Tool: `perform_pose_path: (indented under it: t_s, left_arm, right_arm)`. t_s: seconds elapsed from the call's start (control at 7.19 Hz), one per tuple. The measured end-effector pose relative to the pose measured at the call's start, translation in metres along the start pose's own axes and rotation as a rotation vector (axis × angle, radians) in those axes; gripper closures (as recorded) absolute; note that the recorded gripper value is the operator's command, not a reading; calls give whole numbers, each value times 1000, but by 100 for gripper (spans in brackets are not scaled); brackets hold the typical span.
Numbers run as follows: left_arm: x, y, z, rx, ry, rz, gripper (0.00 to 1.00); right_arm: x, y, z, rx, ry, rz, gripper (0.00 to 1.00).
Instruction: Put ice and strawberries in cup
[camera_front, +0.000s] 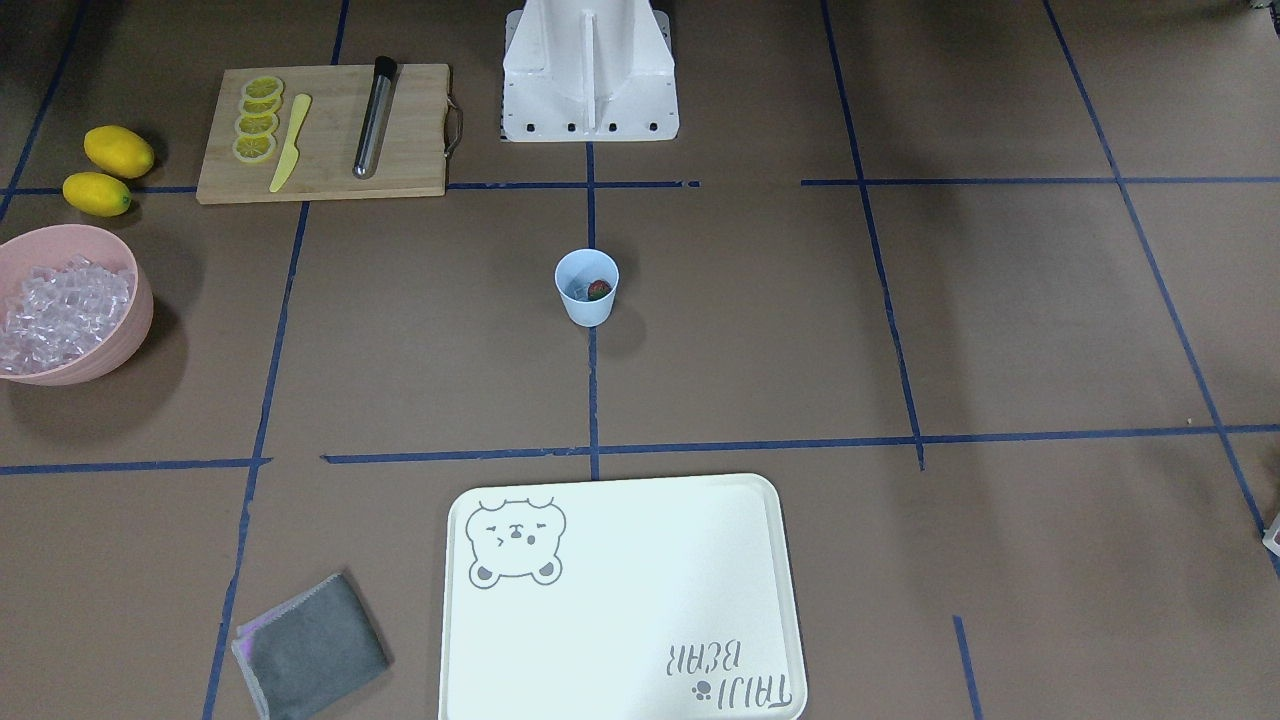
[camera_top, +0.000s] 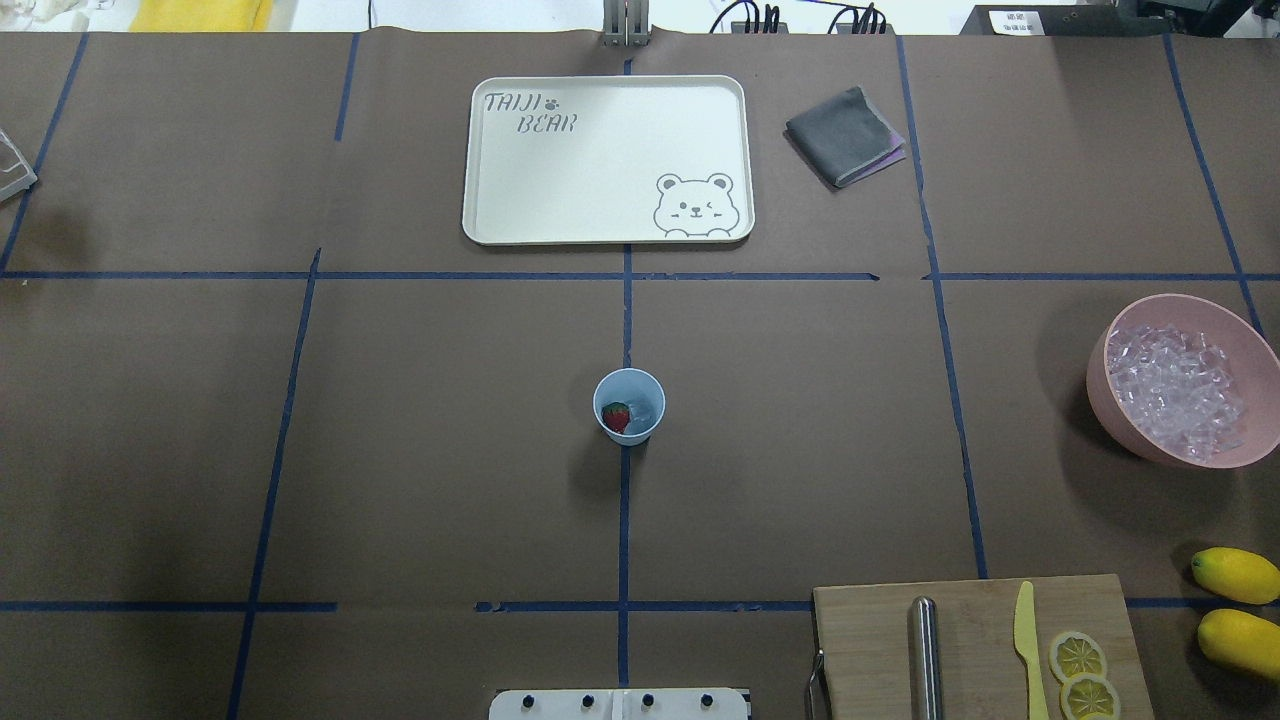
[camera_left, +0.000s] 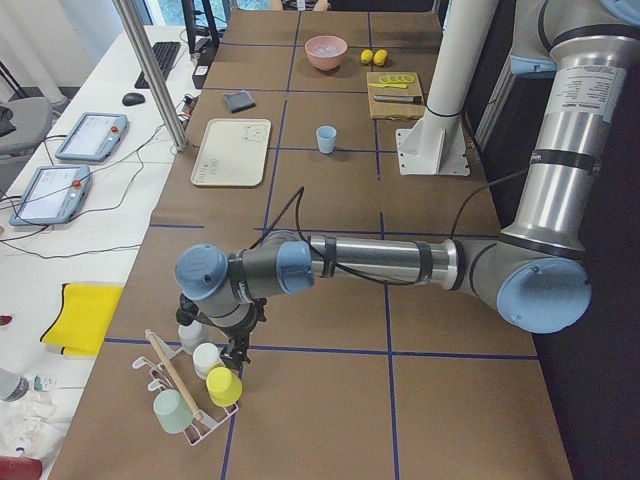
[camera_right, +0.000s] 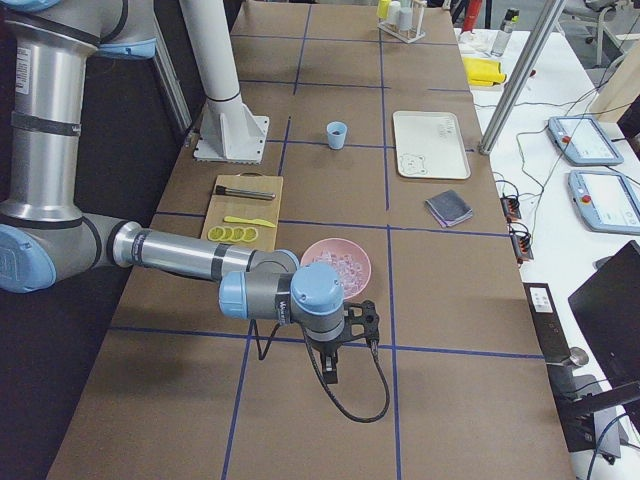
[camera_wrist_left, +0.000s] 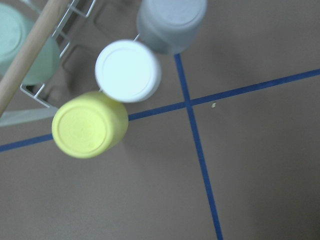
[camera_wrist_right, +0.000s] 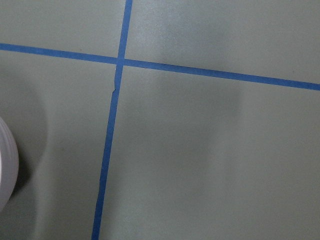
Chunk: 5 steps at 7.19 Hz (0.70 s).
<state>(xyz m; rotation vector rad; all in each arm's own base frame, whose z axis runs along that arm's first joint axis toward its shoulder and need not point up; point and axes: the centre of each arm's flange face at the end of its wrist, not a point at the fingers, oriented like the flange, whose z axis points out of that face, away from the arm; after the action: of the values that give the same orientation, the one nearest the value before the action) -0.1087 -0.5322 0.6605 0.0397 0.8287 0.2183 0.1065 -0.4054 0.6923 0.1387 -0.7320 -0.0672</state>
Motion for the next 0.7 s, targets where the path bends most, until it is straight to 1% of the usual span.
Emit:
perform_pose_path:
  t_s: [0.28,0.7]
  left_arm:
    - [10,25,-1,37,-7,-73,0]
    - [15,31,-3,43,-13,-100,0]
  right_arm:
    - [-1,0,-1,1,1,-1,0]
    - [-1,0,-1,0,0,0,1]
